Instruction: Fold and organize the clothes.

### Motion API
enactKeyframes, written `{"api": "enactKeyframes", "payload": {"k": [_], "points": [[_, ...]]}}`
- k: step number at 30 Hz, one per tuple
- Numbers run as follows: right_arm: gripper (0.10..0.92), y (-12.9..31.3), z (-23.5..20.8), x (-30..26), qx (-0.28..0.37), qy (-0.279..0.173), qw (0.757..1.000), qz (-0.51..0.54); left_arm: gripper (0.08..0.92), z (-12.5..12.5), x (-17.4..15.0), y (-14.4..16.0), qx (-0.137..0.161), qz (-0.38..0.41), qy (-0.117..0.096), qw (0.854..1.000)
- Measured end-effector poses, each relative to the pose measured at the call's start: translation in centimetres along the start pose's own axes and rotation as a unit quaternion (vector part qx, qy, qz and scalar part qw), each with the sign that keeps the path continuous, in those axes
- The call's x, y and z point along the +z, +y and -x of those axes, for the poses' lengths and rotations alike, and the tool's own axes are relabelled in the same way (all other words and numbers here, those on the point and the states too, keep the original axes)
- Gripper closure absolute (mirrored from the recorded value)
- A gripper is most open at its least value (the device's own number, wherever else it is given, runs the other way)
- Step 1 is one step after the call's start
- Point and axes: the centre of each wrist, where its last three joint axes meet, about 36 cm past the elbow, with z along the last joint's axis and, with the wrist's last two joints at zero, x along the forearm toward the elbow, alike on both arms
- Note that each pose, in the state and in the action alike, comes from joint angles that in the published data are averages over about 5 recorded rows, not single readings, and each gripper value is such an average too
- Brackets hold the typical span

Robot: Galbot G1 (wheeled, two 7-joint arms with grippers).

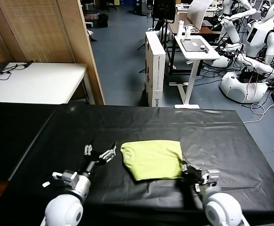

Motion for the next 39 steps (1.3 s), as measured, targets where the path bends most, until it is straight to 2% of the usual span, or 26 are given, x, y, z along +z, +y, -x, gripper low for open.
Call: {"api": "enactKeyframes", "payload": {"k": [10,19,34,39], "points": [[0.876,-2.3,-1.3,0.0,0.085,0.028,0.996,-0.026,0.092,0.0,0.5,-0.1,-0.004,-0.004,-0.001,1.000],[0.876,-4.1,-1.2,0.9,0.167,0.015,0.984,-0.056,0.092,0.1,1.0,-0.7,-0.005,-0.013,-0.002,1.000],[0.876,-6.7,0.3,0.1,0.206,0.005,0.973,-0.107,0.092,0.0,1.4,-1.3,-0.003,-0.020,-0.001,1.000],[0.869,-7.3,0.3,0.1,0.196,0.000,0.974,-0.111,0.092,0.0,1.4,-1.5,-0.002,-0.021,-0.002,1.000]]}}
